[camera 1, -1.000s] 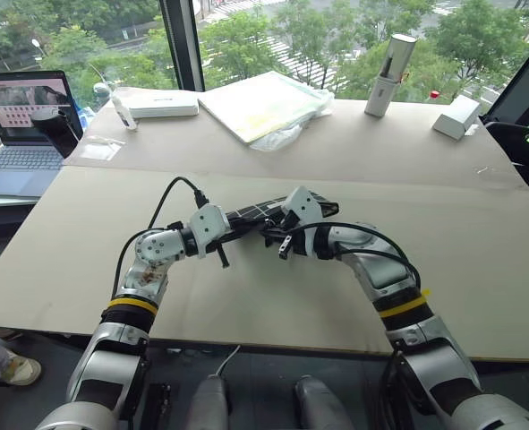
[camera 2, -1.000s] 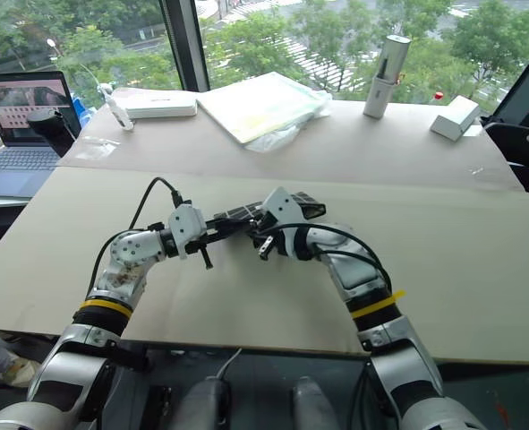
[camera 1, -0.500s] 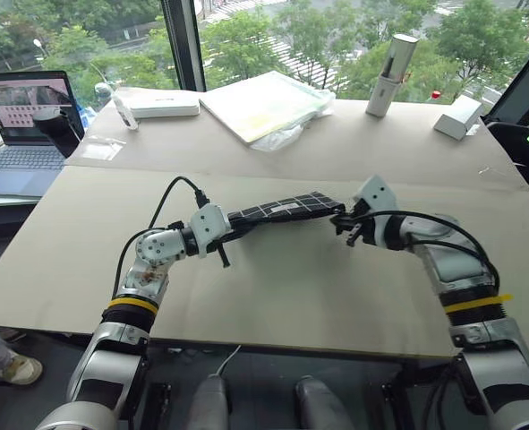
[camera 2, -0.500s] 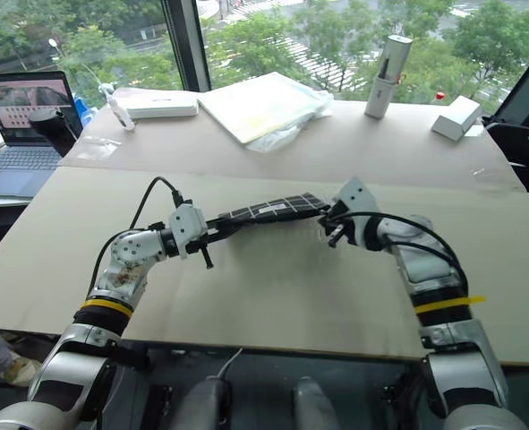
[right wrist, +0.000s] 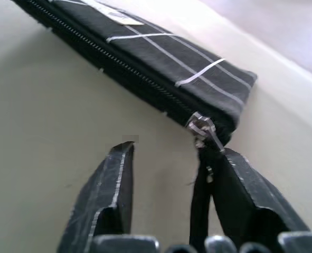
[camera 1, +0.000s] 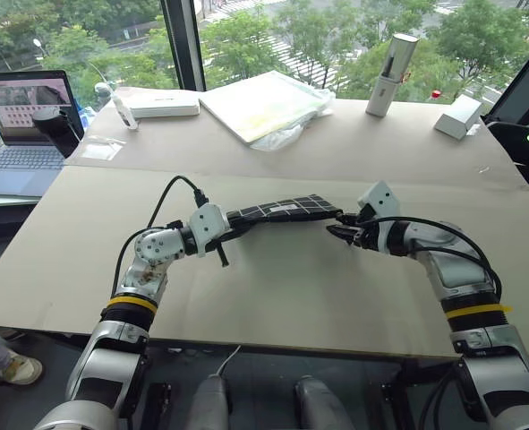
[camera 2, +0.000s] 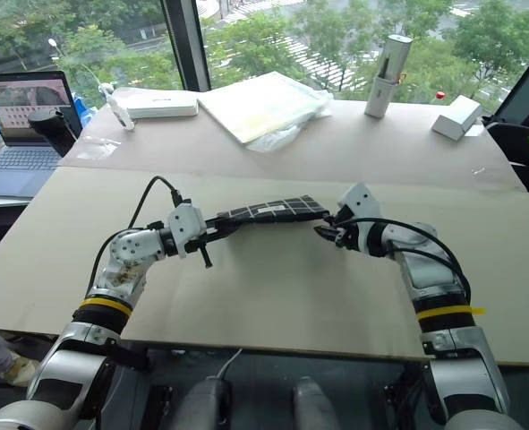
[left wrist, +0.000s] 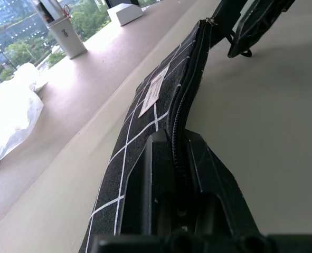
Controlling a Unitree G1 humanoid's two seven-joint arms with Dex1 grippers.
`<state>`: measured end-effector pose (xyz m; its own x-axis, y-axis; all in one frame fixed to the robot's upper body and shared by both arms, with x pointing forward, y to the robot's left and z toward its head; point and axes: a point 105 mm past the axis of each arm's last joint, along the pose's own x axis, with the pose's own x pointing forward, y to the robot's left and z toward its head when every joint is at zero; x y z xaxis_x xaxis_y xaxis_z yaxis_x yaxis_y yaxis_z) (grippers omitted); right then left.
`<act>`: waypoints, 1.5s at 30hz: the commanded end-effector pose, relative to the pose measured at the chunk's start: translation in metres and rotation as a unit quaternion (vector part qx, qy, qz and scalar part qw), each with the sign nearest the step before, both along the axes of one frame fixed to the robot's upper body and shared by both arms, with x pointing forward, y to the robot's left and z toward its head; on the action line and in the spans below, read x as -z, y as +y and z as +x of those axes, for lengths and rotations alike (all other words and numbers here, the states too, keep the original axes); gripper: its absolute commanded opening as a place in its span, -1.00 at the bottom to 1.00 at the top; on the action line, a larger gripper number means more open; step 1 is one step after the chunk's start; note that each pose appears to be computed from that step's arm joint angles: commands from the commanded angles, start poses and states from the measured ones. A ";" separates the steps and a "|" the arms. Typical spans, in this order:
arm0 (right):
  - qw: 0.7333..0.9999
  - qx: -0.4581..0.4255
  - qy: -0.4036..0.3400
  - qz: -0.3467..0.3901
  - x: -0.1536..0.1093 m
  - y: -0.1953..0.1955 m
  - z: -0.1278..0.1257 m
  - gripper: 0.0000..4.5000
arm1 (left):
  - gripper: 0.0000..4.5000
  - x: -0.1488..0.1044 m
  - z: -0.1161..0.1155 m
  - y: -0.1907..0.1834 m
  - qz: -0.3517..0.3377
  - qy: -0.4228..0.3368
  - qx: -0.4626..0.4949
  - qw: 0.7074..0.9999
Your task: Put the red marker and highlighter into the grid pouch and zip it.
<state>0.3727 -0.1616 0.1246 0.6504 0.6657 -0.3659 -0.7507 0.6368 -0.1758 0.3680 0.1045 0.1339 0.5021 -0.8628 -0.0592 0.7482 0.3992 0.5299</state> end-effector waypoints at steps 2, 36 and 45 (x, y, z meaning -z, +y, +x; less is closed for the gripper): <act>1.000 -0.007 -0.008 -0.003 -0.011 -0.011 -0.007 0.31 | -1.00 -0.016 0.001 0.002 -0.008 -0.028 0.000 1.000; 0.996 0.038 -0.025 0.080 -0.041 -0.086 -0.081 0.33 | 0.60 -0.018 -0.030 -0.029 -0.072 0.094 0.148 0.982; 0.992 0.062 -0.010 0.109 -0.027 -0.097 -0.067 0.33 | 0.60 -0.026 -0.024 0.062 -0.213 0.231 -0.118 0.942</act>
